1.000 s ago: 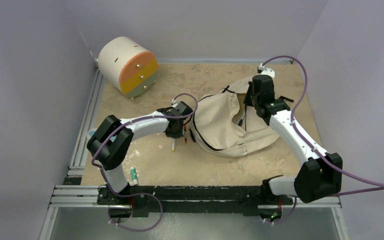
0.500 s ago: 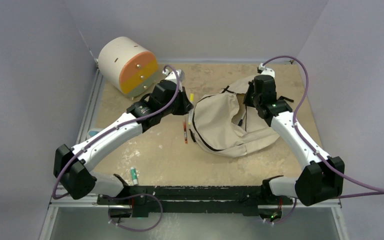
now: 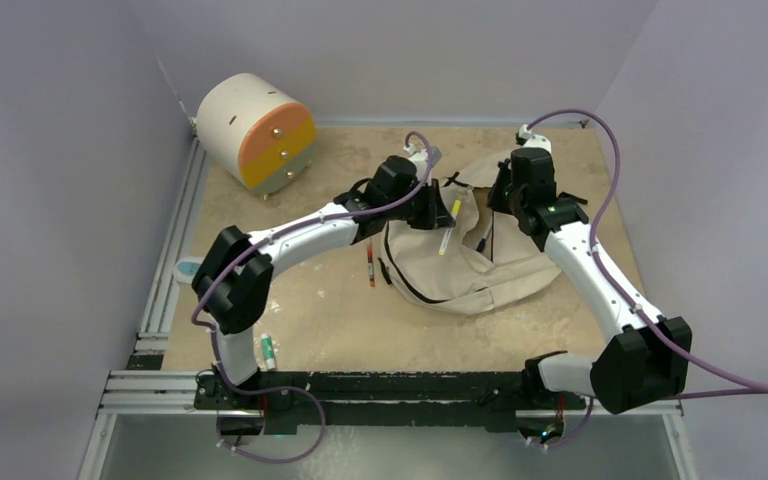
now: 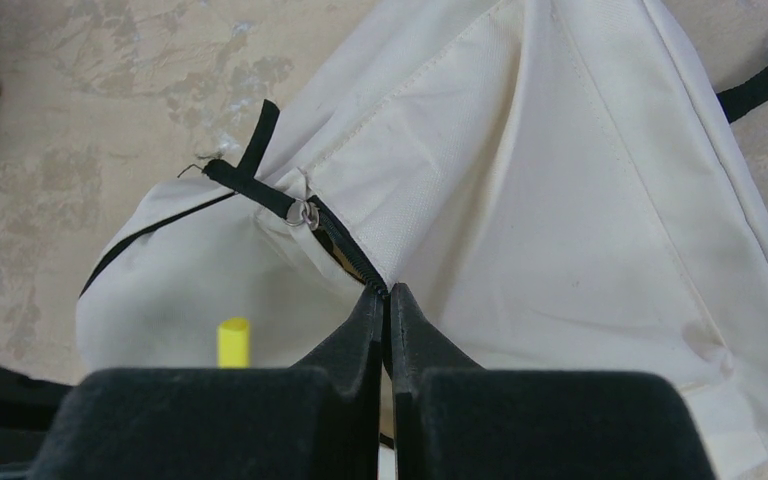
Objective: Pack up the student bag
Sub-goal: Place the stationery in the student bag.
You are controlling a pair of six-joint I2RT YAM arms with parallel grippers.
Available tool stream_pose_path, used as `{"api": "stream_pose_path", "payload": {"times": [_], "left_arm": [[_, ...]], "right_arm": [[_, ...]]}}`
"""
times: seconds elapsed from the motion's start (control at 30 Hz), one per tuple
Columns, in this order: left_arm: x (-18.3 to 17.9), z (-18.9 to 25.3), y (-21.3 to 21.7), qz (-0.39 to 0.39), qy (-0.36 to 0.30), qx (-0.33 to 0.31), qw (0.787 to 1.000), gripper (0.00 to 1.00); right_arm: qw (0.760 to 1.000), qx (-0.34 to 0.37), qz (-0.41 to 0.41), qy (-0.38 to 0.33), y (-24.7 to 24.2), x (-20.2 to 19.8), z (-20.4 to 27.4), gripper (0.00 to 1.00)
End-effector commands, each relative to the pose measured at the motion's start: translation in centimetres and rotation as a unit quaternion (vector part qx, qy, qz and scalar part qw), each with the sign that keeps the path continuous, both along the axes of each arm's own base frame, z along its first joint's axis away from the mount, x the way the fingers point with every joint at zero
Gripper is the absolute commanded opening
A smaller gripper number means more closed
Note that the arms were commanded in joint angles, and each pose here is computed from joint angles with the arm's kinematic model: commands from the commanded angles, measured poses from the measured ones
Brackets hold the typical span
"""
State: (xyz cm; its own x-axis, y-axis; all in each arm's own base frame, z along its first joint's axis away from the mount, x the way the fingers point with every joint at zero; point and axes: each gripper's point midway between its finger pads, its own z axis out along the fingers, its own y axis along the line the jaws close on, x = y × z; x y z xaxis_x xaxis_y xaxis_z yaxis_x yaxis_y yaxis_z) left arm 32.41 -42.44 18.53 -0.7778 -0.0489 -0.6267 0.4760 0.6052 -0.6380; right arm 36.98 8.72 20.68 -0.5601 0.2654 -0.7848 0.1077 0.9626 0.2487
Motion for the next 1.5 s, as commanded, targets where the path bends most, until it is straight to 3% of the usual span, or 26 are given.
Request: {"api": "stream_pose_path", "payload": {"times": [0.0,0.3,0.8,0.83,0.93,1.07,1.47], "left_arm": [[0.4,5.2,-3.9,-0.045,-0.036,-0.091,0.994,0.0],[0.6,4.0,-6.9,-0.063,-0.003,-0.108,0.992,0.0],[4.0,2.3,-10.8,-0.017,0.021,-0.123,0.992,0.0],[4.1,2.3,-11.0,-0.02,0.02,-0.126,0.992,0.01],[4.0,2.8,-11.2,-0.022,0.01,-0.129,0.991,0.3],[3.8,2.9,-10.4,-0.018,-0.004,-0.12,0.993,0.46],[0.6,6.3,-4.7,-0.011,-0.055,-0.095,0.994,0.49]], "right_arm": [[0.997,0.022,-0.004,-0.068,0.1,0.7,5.1,0.0],[0.997,0.023,-0.003,-0.069,0.1,0.6,5.5,0.0],[0.997,0.035,0.0,-0.073,0.4,0.3,5.5,0.0],[0.997,0.037,0.005,-0.07,0.6,0.2,5.3,0.0],[0.997,0.035,0.004,-0.069,0.5,0.0,5.3,0.0],[0.997,0.032,0.003,-0.068,0.4,0.0,5.1,0.0],[0.997,0.028,-0.005,-0.067,0.1,0.0,4.6,0.0]]}}
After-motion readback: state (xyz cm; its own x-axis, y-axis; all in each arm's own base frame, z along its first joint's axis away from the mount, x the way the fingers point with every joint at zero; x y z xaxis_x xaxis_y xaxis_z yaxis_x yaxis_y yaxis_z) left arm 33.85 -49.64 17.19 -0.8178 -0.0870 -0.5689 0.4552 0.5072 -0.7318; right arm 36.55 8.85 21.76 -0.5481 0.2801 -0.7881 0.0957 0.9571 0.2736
